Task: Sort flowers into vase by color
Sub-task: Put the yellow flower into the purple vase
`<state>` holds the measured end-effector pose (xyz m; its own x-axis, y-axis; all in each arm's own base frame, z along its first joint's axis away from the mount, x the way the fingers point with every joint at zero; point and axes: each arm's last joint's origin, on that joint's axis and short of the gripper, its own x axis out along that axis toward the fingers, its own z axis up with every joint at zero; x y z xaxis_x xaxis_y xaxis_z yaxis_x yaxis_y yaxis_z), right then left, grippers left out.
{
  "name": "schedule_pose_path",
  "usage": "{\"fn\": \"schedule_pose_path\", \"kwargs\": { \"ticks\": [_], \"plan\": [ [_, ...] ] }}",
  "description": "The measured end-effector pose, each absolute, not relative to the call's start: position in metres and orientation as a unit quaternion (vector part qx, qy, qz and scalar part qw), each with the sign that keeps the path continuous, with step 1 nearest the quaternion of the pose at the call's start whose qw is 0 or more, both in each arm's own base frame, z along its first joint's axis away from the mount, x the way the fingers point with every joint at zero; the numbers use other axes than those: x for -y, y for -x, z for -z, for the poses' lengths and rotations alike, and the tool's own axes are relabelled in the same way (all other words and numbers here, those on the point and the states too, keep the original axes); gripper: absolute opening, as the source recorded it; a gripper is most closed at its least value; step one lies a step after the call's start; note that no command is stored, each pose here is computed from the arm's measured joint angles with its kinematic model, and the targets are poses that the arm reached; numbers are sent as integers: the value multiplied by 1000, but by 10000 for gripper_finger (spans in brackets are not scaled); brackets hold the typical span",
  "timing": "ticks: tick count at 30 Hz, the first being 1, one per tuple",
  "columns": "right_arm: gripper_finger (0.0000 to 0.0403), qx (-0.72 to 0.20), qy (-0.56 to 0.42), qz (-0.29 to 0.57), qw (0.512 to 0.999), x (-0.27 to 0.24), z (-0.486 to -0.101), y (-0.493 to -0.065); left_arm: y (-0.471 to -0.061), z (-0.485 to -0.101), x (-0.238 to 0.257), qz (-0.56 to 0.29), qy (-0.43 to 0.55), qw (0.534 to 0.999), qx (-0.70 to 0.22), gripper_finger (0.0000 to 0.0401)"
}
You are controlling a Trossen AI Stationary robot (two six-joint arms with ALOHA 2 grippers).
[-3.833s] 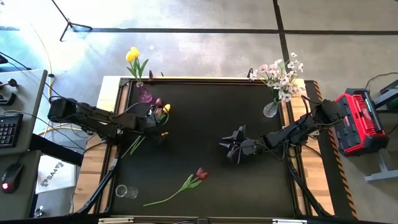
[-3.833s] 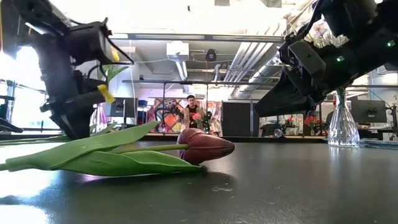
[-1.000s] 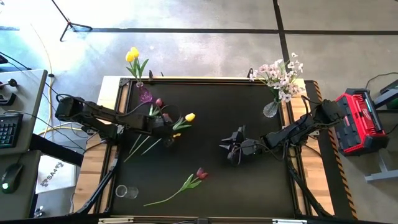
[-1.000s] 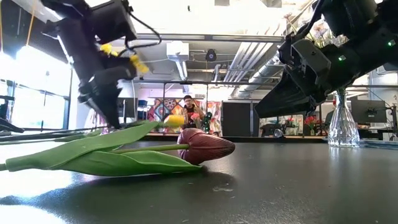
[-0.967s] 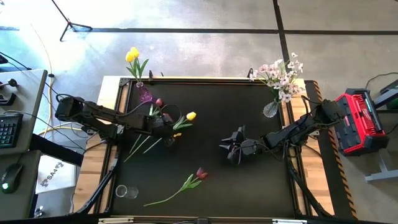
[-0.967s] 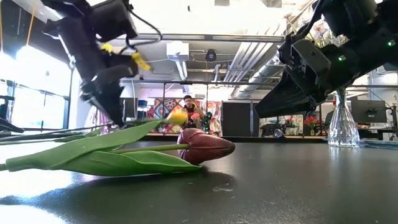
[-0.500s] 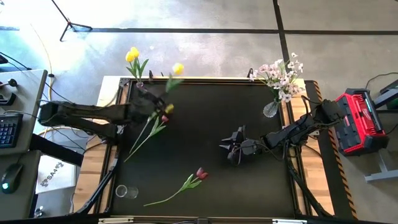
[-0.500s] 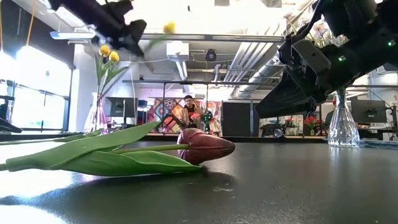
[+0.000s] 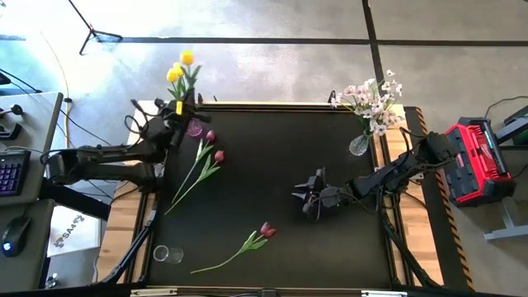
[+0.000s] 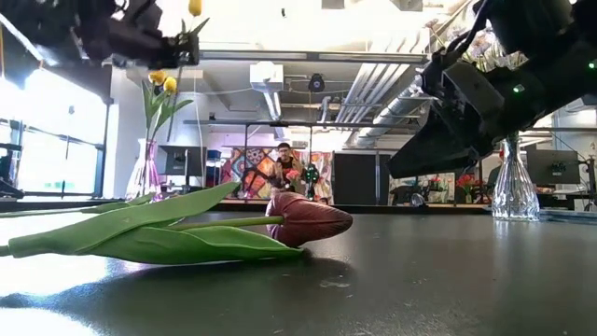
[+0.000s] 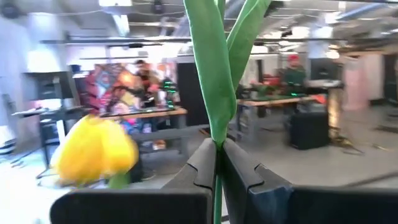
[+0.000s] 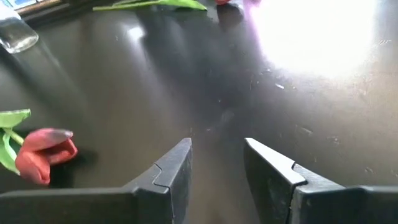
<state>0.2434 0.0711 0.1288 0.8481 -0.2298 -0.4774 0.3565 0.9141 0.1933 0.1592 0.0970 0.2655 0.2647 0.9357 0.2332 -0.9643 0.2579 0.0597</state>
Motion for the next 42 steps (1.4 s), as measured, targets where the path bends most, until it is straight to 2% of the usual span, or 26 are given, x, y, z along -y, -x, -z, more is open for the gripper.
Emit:
{"fn": "schedule_pose_path", "kwargs": {
  "ticks": [6,18,34,38,42],
  "plan": [
    [133,-240,-125,162,949,-73,-126,-240,-138,-247,-99,-641,-101,752,117,0],
    [133,-240,-125,176,947,-67,-126,-242,-132,-262,-100,-654,-176,726,120,0],
    [133,-239,-130,182,945,-63,-126,-243,-118,-225,-111,-671,-101,727,106,1],
    [133,-237,-133,181,945,-63,-126,-244,-121,-215,-113,-676,-81,729,66,15],
    [133,-236,-135,182,945,-63,-126,-244,-126,-206,-112,-678,-65,732,21,45]
  ]
}}
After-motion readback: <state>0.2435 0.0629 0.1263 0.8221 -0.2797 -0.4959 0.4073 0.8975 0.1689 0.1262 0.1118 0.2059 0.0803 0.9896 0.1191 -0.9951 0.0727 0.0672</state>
